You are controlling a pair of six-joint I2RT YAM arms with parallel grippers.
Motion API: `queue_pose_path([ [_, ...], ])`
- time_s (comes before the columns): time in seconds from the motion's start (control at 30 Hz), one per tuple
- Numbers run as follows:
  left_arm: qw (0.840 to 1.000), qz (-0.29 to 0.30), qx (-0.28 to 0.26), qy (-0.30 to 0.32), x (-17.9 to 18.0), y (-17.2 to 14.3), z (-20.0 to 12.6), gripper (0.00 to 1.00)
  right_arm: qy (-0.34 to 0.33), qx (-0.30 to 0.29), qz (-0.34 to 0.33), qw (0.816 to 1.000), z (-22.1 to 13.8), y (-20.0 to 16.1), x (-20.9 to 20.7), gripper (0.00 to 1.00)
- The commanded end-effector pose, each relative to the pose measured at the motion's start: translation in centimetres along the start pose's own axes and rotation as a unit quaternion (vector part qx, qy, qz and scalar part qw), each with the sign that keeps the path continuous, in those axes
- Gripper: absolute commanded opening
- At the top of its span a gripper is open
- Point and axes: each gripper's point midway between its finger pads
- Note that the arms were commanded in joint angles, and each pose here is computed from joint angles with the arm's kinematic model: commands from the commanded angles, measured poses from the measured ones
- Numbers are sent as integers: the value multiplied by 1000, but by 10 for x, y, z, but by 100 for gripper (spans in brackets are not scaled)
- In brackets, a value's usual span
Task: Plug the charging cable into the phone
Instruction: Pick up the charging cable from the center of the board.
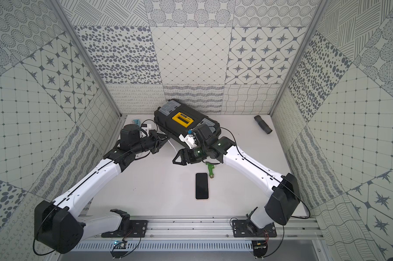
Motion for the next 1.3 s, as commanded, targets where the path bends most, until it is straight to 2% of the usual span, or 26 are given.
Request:
queue_pose_path([
  [0.0, 995, -8, -88, -49, -24, 24, -11, 0, 58, -27, 7, 998, 8, 18, 24, 72],
  [0.07, 994, -11, -87, -65, -28, 23, -8, 0, 73, -39, 10, 996, 12, 29, 29, 72],
  [0.23, 996, -1, -59, -61, -34, 14, -7, 0, 26, -81, 13, 996, 9, 54, 10, 71],
  [0.5, 998, 4, -37, -45, -32, 6, -8, 0, -13, -56, -16, 998, 9, 64, 3, 61],
  [0.83, 999, -4, -13, -31, -24, 1, -3, 0, -34, -51, -27, 998, 8, 69, -1, 30],
  [0.9, 1000, -3, -9, -30, -23, 0, -2, 0, -41, -51, -29, 997, 6, 71, -3, 14],
  [0.93, 1000, -1, -6, -30, -25, -1, -1, 0, -47, -51, -32, 997, 4, 72, -3, 1],
  [1.03, 999, 34, 17, -25, -34, -6, -1, 1, -81, -54, -40, 994, -4, 73, -9, 0],
  [1.17, 989, 133, 62, 3, -40, -18, -10, 67, -100, -60, -30, 993, -25, 76, -13, 0],
  [1.2, 985, 159, 70, 18, -38, -20, -14, 76, -102, -56, -22, 993, -30, 75, -15, 0],
  [1.23, 976, 199, 82, 41, -32, -23, -21, 90, -107, -54, -14, 993, -37, 75, -17, 0],
  [1.27, 968, 229, 94, 49, -31, -27, -25, 96, -107, -53, -9, 993, -43, 76, -18, 0],
])
Point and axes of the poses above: each gripper's point midway between its finger pads, its own z axis out along the fingers, its own x axis along the line the jaws close on, y = z × x, and after that the axes turned 1 degree about z, right-handed
